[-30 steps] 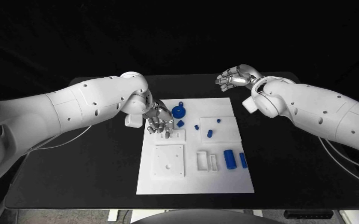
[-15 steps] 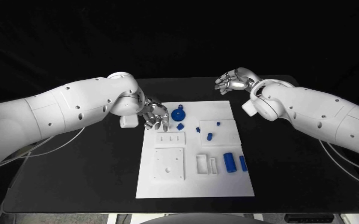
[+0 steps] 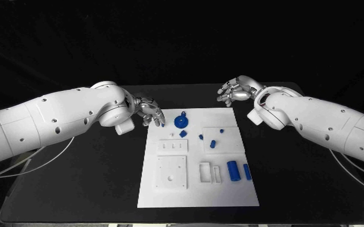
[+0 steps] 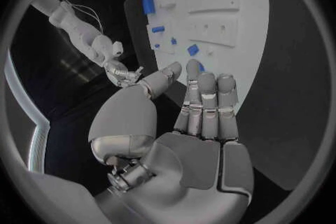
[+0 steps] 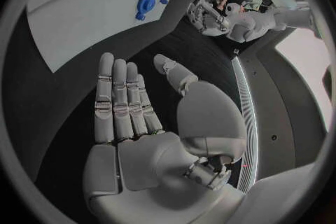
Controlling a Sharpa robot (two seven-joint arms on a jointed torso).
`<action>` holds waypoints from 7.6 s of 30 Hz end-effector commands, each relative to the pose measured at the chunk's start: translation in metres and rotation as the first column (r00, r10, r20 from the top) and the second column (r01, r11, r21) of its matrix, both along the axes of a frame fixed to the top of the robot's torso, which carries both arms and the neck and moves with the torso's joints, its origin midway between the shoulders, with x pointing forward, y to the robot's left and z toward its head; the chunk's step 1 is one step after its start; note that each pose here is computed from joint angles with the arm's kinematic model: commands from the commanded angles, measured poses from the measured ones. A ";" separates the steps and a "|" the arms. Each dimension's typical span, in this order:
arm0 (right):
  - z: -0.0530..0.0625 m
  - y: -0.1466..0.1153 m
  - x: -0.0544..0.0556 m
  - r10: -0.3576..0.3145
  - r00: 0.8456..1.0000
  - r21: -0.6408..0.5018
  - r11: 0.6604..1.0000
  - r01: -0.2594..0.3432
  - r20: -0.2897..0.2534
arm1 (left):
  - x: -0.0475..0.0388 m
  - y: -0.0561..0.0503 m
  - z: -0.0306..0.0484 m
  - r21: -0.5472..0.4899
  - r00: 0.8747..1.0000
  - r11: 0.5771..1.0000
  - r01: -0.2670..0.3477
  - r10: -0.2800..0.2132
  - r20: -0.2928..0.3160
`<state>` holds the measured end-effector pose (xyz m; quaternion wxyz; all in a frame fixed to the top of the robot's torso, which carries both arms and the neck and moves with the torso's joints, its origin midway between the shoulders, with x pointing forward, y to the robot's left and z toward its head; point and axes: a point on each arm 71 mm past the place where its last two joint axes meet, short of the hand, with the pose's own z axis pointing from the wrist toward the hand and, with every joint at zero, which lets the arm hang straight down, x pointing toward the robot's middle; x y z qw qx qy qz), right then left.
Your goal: Assemble the parts on the task board
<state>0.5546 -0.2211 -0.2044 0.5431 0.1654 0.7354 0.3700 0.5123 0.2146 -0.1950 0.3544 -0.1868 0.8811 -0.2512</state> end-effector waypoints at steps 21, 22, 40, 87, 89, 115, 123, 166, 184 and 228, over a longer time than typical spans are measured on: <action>0.000 0.078 -0.029 0.213 0.970 -0.490 0.862 -0.129 0.120 | -0.0124 0.015 0.0071 -0.279 0.961 0.959 -0.052 0.124 0.248; 0.000 0.081 -0.030 0.215 0.969 -0.498 0.858 -0.129 0.120 | -0.0132 0.016 0.0068 -0.281 0.961 0.958 -0.054 0.126 0.246; -0.020 0.127 -0.049 0.279 0.955 -0.617 0.770 -0.163 0.097 | -0.0171 0.013 0.0063 -0.284 0.959 0.958 -0.028 0.106 0.263; -0.070 0.174 -0.065 0.253 0.965 -0.691 0.711 -0.133 0.074 | -0.0234 -0.002 0.0077 -0.260 0.956 0.965 0.036 0.042 0.289; -0.070 0.175 -0.065 0.255 0.964 -0.690 0.712 -0.135 0.075 | -0.0235 -0.002 0.0077 -0.260 0.957 0.965 0.036 0.042 0.288; -0.082 0.179 -0.066 0.277 0.955 -0.720 0.683 -0.122 0.101 | -0.0234 -0.004 0.0061 -0.266 0.964 0.964 0.031 0.041 0.262; -0.082 0.182 -0.066 0.283 0.953 -0.715 0.688 -0.124 0.107 | -0.0232 -0.004 0.0057 -0.265 0.965 0.964 0.031 0.040 0.259; -0.081 0.179 -0.068 0.280 0.954 -0.658 0.739 -0.143 0.106 | -0.0238 -0.001 0.0037 -0.259 0.971 0.966 0.026 0.038 0.237; -0.081 0.184 -0.068 0.293 0.947 -0.698 0.705 -0.122 0.130 | -0.0243 -0.003 0.0036 -0.259 0.972 0.965 0.030 0.032 0.234; -0.088 0.182 -0.071 0.369 0.919 -0.707 0.686 -0.168 0.139 | -0.0242 -0.002 0.0031 -0.257 0.973 0.966 0.033 0.028 0.230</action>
